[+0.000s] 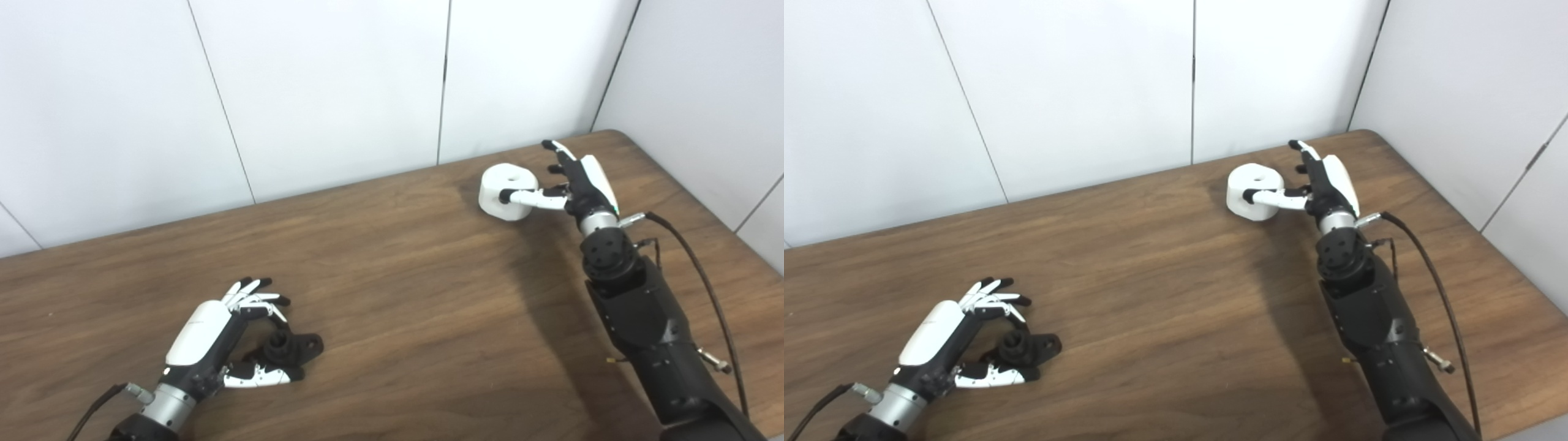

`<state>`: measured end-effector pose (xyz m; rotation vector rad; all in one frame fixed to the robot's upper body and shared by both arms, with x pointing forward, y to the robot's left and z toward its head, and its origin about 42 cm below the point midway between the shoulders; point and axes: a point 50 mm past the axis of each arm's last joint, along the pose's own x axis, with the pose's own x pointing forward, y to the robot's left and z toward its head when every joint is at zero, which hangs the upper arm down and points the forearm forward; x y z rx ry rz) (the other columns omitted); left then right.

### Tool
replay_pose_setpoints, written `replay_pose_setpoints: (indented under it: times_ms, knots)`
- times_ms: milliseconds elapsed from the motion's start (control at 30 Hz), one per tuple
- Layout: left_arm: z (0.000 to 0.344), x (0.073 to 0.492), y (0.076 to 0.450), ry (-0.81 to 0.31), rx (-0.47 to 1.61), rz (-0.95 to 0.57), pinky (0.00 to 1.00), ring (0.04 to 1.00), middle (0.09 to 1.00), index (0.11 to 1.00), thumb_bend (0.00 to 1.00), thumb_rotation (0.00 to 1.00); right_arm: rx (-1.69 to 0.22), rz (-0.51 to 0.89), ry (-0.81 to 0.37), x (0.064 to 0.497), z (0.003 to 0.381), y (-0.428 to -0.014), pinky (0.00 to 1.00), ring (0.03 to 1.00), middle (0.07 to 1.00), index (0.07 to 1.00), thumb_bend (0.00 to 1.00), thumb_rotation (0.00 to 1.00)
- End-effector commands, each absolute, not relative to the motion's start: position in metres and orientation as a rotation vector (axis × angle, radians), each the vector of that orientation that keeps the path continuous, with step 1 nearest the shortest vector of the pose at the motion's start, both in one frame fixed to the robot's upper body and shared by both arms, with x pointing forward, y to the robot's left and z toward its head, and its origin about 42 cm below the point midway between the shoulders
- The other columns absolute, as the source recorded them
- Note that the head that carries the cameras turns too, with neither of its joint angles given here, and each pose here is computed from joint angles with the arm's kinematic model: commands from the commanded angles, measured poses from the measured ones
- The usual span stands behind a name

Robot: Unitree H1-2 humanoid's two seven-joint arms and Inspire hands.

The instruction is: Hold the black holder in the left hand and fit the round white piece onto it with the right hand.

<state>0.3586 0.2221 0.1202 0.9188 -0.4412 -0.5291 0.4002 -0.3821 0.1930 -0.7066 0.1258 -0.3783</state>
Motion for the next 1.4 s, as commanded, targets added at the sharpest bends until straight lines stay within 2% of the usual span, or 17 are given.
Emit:
replay_pose_setpoints:
  times_ms: [0, 100, 167, 300, 533, 833, 933, 1367]
  knots:
    - [0.110, 0.351, 0.229, -0.413, 0.926, -0.539, 1.00, 0.933, 0.774, 0.483, 0.52, 0.04, -0.751, -0.407, 0.031, 0.412, 0.224, -0.388, 0.64, 0.843, 0.936, 0.912, 0.96, 0.41]
    - [0.110, 0.351, 0.229, -0.410, 0.925, -0.540, 1.00, 0.932, 0.776, 0.483, 0.52, 0.04, -0.758, -0.399, 0.036, 0.413, 0.223, -0.387, 0.77, 0.900, 0.928, 0.905, 0.98, 0.42]
    - [0.110, 0.351, 0.229, -0.404, 0.926, -0.543, 1.00, 0.931, 0.779, 0.483, 0.52, 0.04, -0.764, -0.391, 0.039, 0.415, 0.221, -0.386, 0.81, 0.917, 0.929, 0.904, 0.97, 0.42]
    - [0.111, 0.350, 0.228, -0.405, 0.927, -0.539, 1.00, 0.925, 0.779, 0.483, 0.52, 0.04, -0.793, -0.381, 0.053, 0.420, 0.217, -0.385, 0.82, 0.918, 0.927, 0.905, 0.98, 0.42]
    - [0.113, 0.347, 0.229, -0.406, 0.925, -0.536, 1.00, 0.923, 0.778, 0.483, 0.52, 0.04, -0.848, -0.366, 0.045, 0.424, 0.215, -0.377, 0.74, 0.871, 0.899, 0.890, 0.96, 0.45]
    - [0.114, 0.344, 0.228, -0.404, 0.922, -0.536, 1.00, 0.927, 0.781, 0.483, 0.52, 0.04, -0.827, -0.354, 0.063, 0.429, 0.211, -0.377, 0.82, 0.917, 0.915, 0.889, 0.95, 0.43]
    - [0.115, 0.343, 0.227, -0.413, 0.922, -0.531, 1.00, 0.921, 0.777, 0.483, 0.52, 0.04, -0.845, -0.352, 0.063, 0.431, 0.210, -0.376, 0.81, 0.902, 0.907, 0.875, 0.95, 0.45]
    - [0.118, 0.340, 0.230, -0.422, 0.909, -0.515, 1.00, 0.913, 0.775, 0.482, 0.52, 0.04, -0.856, -0.336, 0.079, 0.436, 0.203, -0.373, 0.81, 0.915, 0.909, 0.841, 0.94, 0.43]
